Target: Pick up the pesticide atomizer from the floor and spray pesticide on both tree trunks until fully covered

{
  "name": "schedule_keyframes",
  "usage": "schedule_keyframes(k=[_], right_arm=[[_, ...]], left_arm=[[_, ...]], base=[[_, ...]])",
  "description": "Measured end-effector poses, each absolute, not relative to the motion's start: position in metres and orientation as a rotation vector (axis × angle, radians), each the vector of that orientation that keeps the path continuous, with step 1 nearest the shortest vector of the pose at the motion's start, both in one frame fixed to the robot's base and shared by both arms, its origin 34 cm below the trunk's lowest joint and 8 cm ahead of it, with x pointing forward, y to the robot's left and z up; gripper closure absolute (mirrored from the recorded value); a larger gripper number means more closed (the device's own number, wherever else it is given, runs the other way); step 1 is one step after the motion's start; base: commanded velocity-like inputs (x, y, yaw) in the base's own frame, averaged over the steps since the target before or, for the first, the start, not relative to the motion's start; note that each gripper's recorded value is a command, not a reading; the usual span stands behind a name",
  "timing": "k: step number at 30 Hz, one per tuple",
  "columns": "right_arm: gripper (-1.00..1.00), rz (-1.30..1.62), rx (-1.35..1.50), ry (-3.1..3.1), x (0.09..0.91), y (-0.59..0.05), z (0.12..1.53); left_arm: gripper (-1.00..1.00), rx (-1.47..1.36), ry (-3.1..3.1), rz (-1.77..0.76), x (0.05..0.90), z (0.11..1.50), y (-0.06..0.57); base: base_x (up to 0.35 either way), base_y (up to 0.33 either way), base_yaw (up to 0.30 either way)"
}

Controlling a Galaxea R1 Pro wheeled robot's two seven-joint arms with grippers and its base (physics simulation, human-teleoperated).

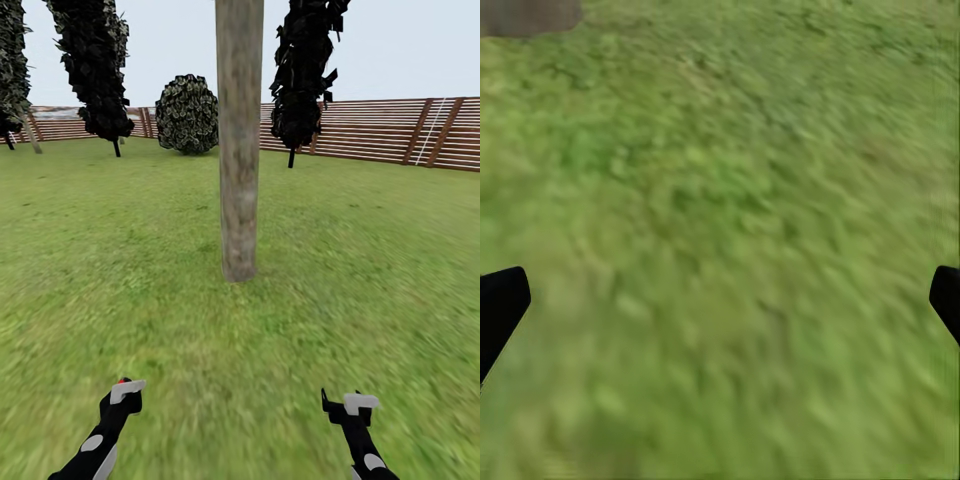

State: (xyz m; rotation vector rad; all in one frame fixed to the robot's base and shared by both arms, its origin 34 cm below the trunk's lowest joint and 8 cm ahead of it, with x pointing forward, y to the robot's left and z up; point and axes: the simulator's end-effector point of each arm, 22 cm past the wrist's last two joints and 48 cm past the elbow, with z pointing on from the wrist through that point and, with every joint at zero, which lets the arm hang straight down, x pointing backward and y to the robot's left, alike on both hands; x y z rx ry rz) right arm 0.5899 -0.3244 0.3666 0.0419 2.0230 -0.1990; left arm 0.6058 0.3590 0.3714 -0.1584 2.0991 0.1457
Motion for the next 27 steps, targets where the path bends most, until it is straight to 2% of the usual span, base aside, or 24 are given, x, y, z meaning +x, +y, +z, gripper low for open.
schedule_keyframes(k=[6,14,27], right_arm=[[-1.00,-0.199,0.042,2.023,0.5899,-0.3244,0.3666],[-1.00,-0.199,0.041,2.022,0.5902,-0.3242,0.3672],[-1.00,-0.194,0.034,2.021,0.5909,-0.3223,0.3677]], left_arm=[[1.00,-0.158,2.099,0.146,0.6057,0.3713,0.3590],[1.00,-0.157,2.100,0.146,0.6056,0.3715,0.3589],[1.00,-0.154,2.102,0.144,0.6036,0.3698,0.3581]], base=[[0.338,0.000,-0.019],[0.338,0.000,-0.192],[0.338,0.000,-0.009]])
